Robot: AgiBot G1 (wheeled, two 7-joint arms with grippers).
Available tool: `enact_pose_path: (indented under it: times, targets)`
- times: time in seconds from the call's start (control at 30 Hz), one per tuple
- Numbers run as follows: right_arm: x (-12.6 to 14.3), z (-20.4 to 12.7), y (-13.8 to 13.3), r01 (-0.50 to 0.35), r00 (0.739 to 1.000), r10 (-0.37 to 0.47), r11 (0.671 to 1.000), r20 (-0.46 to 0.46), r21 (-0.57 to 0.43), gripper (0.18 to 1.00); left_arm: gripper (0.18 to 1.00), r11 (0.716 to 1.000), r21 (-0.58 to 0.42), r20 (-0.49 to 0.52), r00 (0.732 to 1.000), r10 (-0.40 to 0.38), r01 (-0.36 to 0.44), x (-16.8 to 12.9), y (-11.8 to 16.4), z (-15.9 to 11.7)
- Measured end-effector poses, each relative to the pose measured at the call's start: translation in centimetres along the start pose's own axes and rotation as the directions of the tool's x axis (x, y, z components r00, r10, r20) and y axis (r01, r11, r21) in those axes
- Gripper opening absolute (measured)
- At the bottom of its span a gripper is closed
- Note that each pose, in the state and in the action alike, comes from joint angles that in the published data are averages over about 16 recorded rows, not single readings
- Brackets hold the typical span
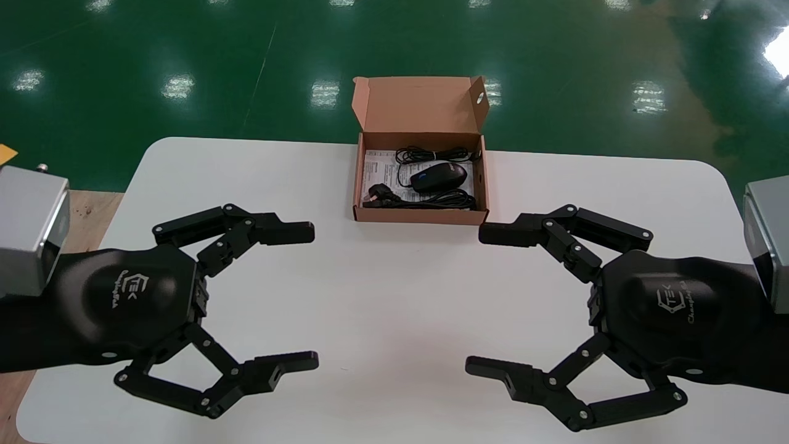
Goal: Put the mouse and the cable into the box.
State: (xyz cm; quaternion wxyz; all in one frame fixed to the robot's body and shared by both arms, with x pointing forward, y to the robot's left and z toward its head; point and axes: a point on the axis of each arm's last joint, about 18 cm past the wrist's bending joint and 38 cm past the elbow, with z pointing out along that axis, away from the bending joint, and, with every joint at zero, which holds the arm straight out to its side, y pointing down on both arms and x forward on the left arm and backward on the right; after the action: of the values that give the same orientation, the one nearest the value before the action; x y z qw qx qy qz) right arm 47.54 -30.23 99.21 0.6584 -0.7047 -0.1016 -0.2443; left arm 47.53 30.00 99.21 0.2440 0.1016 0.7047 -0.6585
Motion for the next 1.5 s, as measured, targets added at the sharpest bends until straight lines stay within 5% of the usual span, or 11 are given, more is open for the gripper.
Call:
enact_pose_path:
  times: [1.5]
  targets:
    - [0.08,0.00,0.02,0.001,1.000,-0.001,1.000,-0.002,-0.001,1.001,1.001,1.000,0.002,0.001,1.000,-0.001,0.001,-0.07,0.02,0.04]
